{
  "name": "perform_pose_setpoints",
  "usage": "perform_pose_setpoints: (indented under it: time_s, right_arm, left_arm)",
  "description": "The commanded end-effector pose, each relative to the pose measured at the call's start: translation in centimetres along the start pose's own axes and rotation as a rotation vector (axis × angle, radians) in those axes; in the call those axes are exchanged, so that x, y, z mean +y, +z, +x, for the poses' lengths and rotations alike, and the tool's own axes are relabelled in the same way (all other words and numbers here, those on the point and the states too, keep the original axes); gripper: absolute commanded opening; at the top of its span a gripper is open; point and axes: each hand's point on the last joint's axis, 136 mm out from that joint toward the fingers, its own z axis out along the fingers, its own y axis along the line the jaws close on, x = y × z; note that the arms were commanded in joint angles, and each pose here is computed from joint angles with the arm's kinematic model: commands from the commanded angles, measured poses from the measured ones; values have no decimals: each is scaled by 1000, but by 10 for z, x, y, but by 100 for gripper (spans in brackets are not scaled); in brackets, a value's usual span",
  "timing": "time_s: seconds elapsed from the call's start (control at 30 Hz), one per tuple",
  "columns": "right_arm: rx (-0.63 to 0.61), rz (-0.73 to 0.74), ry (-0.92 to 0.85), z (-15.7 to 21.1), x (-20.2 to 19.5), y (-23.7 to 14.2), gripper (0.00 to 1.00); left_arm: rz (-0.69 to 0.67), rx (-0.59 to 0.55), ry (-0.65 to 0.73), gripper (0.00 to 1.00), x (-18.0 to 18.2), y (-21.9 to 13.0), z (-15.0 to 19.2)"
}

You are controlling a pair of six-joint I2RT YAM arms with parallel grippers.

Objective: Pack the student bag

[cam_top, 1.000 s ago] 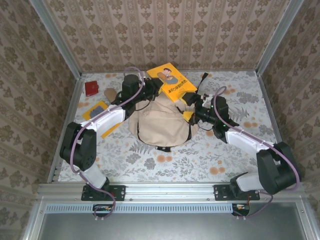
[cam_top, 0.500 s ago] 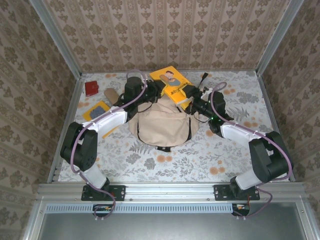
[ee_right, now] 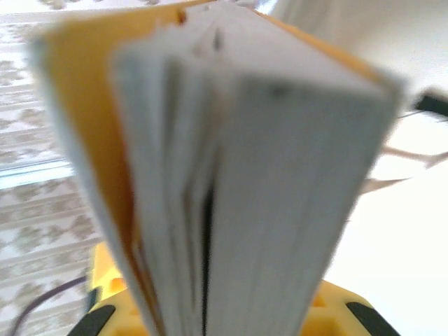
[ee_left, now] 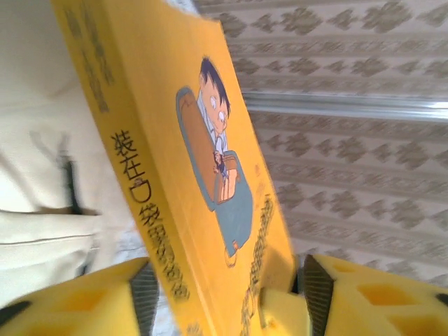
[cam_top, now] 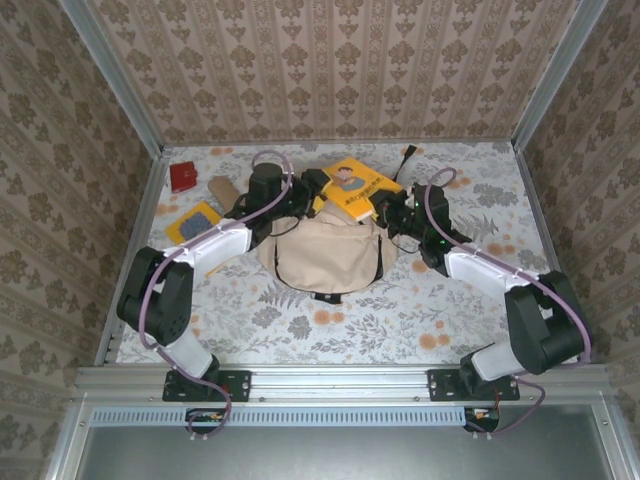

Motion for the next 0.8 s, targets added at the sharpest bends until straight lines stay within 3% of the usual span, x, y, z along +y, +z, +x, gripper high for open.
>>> perform_pose_setpoints:
  time_s: [0.0,0.17,0.43,0.77]
  right_arm:
    - [-91,69,-184,-12,11,-30,5]
    - [-144,181,-326,-22,4,-63,5]
    - [-215,327,-405,-41,-18,-109,5]
    - [-253,390,-341,-57,-48,-132,5]
  left_arm:
    - [-152,29,122,72,23,-25,8]
    - [-390,142,280,78,69,-45,30]
    - [-710,324,534,74,112,-61,74]
    - [-835,548,789,68,124,-24,135]
